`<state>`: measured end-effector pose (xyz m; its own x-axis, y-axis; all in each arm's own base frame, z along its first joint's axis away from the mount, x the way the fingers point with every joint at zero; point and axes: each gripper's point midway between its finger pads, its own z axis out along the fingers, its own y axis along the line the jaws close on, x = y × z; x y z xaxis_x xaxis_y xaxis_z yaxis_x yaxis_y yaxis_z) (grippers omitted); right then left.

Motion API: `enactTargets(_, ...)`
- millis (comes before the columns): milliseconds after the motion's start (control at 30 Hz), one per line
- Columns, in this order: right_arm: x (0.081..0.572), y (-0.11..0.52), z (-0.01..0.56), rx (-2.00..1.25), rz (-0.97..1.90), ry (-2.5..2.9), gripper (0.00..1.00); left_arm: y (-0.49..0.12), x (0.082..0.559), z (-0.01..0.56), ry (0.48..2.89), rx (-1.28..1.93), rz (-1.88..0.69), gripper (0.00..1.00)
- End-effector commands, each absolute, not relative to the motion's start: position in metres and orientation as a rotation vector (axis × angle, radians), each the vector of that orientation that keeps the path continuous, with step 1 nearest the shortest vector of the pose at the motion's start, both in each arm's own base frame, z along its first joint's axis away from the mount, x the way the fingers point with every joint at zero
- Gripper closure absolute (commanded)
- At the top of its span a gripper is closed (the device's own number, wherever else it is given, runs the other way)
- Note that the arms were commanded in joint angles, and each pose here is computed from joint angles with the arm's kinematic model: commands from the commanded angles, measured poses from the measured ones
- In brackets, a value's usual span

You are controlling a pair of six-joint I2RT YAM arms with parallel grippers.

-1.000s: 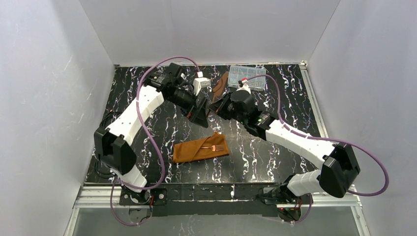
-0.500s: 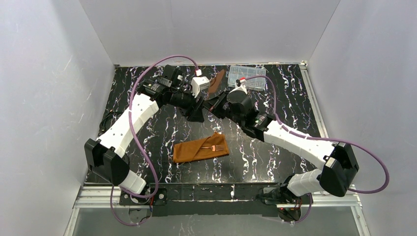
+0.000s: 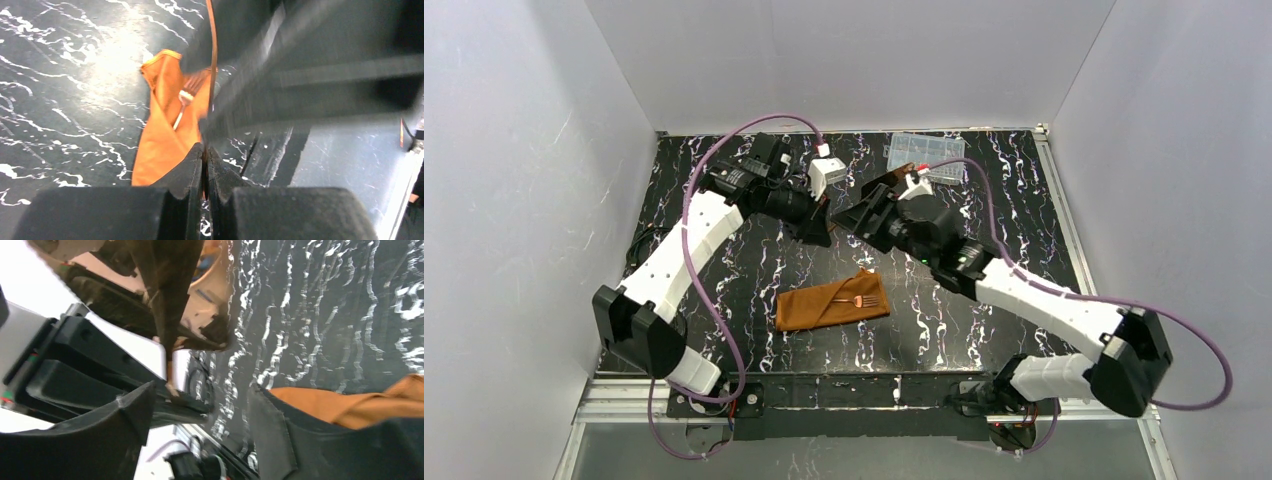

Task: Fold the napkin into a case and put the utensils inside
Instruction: Pass from the right arm to the left, then pass from the left arm to the right

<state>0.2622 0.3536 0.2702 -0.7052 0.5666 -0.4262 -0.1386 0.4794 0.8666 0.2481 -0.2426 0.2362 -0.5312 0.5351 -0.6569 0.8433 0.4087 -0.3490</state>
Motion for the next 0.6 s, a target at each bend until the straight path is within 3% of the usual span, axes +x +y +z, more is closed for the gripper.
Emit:
enactTargets(0, 0.250, 0.317, 0.307, 0.003, 1.393, 1.893, 0.15, -0.242, 0.206, 0.265, 2.116, 1.211, -1.124, 1.00)
enactTargets(200, 0.244, 0.243, 0.338, -0.378, 1.565, 1.780, 0.02, -0.244, 0.182, 0.274, 2.120, 1.204, -1.337, 1.00)
enactTargets(267, 0.238, 0.239, 0.357, -0.490, 1.582, 1.711, 0.01, -0.243, 0.179, 0.272, 2.133, 1.207, -1.353, 1.00)
enactTargets(400, 0.237, 0.241, 0.374, -0.644, 1.545, 1.667, 0.08, -0.240, 0.171, 0.267, 2.174, 1.216, -1.389, 1.00)
enactTargets(567, 0.235, 0.244, 0.387, -0.710, 1.579, 1.612, 0.28, -0.238, 0.164, 0.265, 2.212, 1.232, -1.437, 1.00)
